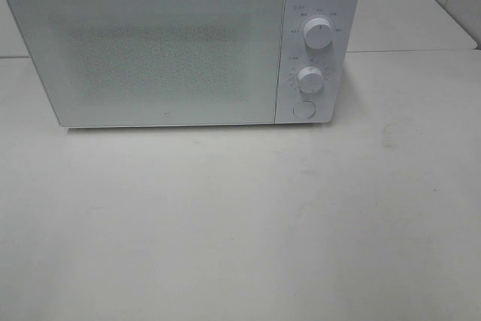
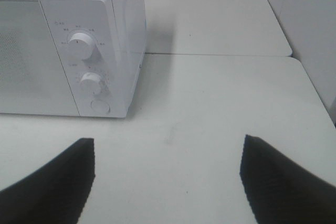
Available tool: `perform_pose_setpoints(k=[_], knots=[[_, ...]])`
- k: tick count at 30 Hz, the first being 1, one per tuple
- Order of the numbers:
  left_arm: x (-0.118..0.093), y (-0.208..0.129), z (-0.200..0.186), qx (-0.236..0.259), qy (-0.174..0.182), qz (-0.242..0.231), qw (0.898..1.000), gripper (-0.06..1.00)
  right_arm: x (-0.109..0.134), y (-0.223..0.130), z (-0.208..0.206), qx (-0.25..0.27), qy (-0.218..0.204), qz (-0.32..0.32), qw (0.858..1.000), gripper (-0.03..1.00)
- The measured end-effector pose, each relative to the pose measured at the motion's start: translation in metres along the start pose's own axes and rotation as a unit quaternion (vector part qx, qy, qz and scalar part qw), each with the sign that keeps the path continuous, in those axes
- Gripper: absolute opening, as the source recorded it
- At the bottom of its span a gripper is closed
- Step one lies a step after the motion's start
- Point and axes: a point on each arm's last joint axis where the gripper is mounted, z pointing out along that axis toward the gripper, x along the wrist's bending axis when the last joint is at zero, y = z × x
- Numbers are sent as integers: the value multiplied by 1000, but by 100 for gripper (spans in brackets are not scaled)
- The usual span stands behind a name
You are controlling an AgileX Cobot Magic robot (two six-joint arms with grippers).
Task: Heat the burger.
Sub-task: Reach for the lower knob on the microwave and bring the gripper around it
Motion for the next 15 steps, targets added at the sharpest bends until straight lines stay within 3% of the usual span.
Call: perform_pose_setpoints(k=[6, 15], knots=[[0, 0, 0, 0, 0, 0, 1000, 99, 3, 16, 29, -37, 8, -1, 999, 75], [0, 0, 0, 0, 0, 0, 1000, 99, 6, 19, 79, -6, 13, -4, 1000, 75]])
